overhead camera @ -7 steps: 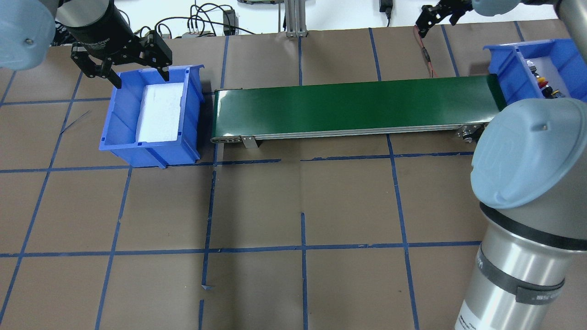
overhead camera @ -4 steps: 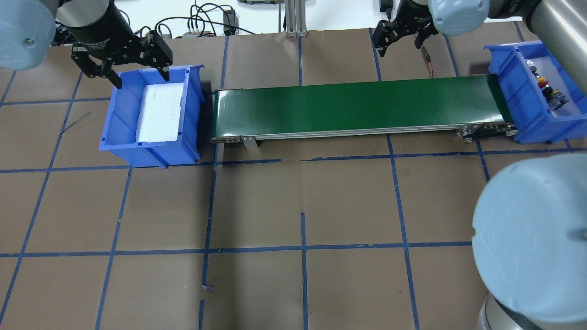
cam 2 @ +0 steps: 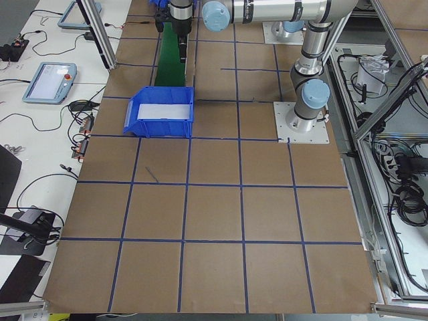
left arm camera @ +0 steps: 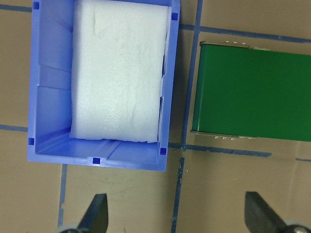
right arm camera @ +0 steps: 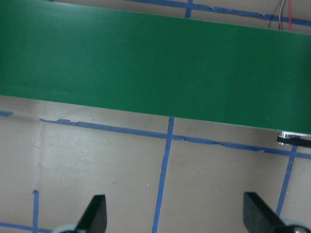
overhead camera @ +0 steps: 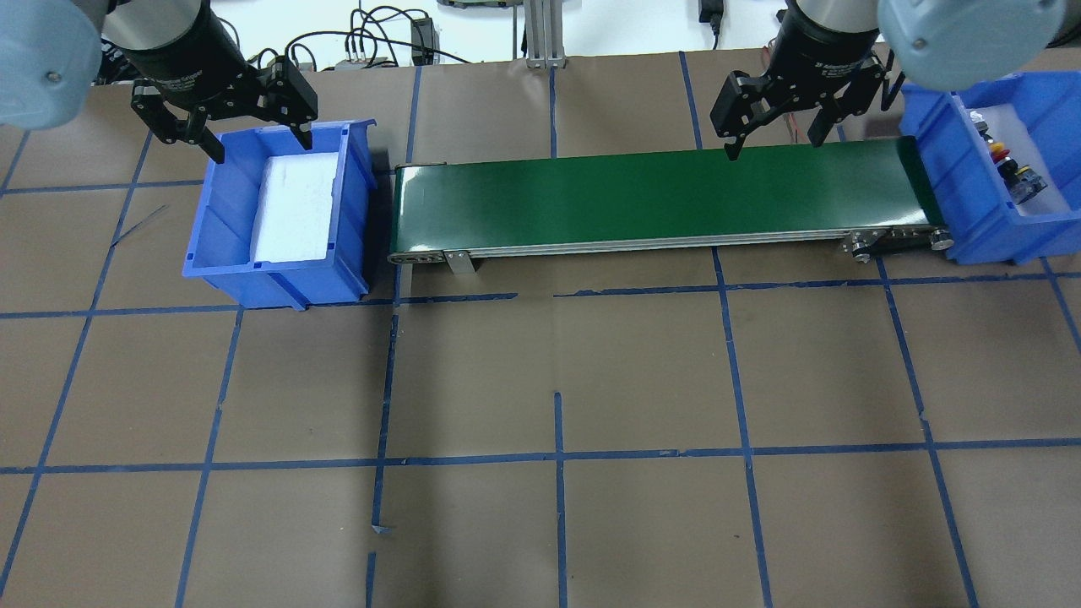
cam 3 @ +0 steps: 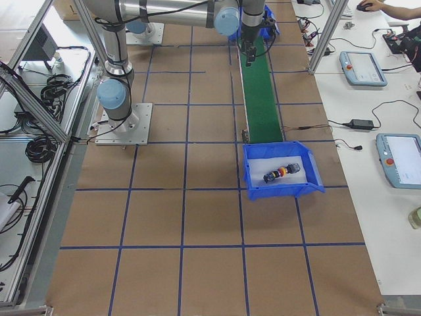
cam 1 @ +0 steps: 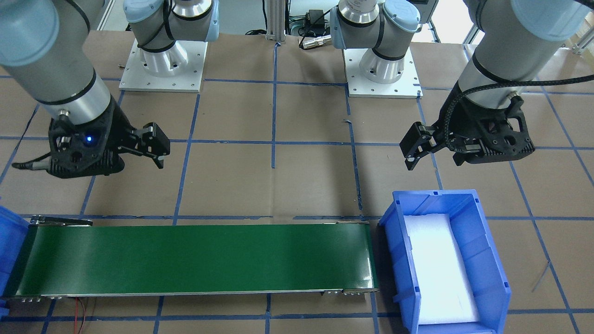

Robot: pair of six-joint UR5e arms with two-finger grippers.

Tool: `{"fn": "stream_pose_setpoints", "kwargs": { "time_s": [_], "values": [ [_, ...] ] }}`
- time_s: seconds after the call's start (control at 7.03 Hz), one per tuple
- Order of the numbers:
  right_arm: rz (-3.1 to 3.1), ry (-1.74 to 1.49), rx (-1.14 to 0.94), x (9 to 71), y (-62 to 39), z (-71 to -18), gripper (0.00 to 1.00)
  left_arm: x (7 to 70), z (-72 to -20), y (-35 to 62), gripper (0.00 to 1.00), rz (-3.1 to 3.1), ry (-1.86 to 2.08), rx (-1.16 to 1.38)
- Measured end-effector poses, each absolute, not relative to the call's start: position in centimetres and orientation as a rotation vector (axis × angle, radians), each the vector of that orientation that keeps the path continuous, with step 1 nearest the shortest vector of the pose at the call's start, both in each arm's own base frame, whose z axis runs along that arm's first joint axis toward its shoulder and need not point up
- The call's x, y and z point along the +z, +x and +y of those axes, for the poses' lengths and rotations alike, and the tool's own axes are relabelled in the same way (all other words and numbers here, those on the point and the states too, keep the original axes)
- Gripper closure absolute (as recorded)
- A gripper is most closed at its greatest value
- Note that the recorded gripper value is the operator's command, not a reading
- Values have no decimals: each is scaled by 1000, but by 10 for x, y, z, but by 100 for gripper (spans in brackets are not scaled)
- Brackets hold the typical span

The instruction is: Transport two buttons from left to right

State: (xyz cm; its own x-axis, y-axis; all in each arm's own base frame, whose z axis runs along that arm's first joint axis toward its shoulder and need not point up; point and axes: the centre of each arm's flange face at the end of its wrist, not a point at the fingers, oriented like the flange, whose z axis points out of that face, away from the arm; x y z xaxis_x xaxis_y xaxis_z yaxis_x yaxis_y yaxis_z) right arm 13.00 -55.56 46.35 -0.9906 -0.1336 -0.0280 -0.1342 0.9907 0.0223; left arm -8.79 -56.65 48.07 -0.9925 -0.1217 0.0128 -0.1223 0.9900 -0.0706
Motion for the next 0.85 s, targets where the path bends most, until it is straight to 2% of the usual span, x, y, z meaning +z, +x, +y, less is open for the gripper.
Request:
{"fn": "stream_pose_setpoints", "kwargs": {
  "time_s": [0.43,0.85],
  "values": [
    [3105,-157,130,483,127,-499,0,481,-566,-87,0,-3130,192,112],
    [3118,-154,87,485,126,-497,0,477,-566,-88,0,-3127,190,100]
  ]
}}
